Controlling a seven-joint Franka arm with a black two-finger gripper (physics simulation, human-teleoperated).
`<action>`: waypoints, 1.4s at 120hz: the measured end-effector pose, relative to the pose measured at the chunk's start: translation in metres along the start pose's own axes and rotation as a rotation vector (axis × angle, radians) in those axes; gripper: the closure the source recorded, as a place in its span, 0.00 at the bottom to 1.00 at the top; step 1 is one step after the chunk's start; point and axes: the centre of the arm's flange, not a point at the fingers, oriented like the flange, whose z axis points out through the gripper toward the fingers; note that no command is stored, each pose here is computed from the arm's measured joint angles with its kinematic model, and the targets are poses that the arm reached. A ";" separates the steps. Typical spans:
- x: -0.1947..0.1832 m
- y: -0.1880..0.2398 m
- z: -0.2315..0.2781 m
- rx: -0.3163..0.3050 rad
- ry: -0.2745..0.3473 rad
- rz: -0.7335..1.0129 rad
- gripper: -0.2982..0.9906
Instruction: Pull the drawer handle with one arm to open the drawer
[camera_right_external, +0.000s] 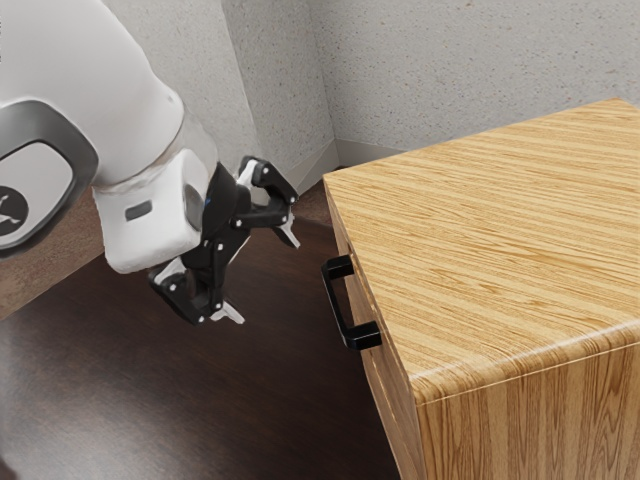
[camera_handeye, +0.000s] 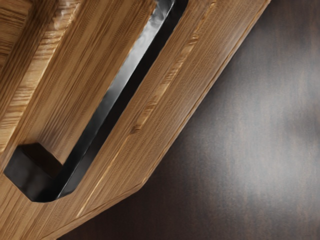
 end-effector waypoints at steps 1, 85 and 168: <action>0.004 0.002 0.000 -0.001 -0.001 0.016 0.25; 0.011 0.005 0.034 0.117 -0.099 0.595 0.25; 0.029 0.024 0.053 0.151 -0.114 0.805 0.25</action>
